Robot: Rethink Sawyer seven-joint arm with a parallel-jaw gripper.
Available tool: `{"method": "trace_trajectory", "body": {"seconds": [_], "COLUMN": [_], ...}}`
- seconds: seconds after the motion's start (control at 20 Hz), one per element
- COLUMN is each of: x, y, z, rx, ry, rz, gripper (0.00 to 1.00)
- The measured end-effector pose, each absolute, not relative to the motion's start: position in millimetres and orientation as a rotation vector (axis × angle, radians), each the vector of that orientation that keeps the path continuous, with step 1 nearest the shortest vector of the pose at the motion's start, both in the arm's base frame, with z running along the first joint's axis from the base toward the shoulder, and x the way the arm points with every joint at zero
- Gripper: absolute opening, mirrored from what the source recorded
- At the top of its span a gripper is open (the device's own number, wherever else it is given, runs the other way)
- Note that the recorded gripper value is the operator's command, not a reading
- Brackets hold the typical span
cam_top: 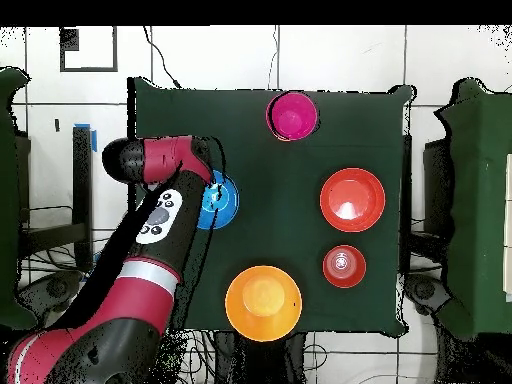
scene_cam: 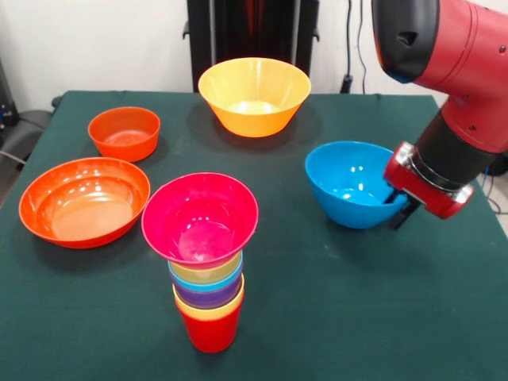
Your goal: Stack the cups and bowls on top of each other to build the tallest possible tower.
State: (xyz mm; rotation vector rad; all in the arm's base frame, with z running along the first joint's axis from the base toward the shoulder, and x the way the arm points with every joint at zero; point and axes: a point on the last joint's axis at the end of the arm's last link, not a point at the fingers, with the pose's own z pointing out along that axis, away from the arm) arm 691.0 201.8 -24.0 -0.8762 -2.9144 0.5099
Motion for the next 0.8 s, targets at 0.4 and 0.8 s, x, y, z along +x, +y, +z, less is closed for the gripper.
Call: {"method": "trace_trajectory", "body": {"seconds": [0.4, 0.8], "x": [700.4, 719.8], "y": [169.2, 131.2], "z": [1.9, 43.0], "rx": [-0.909, -0.956], "ry": [-2.85, -2.774], "rz": [0.548, 0.579], "gripper": [0.0, 0.0]}}
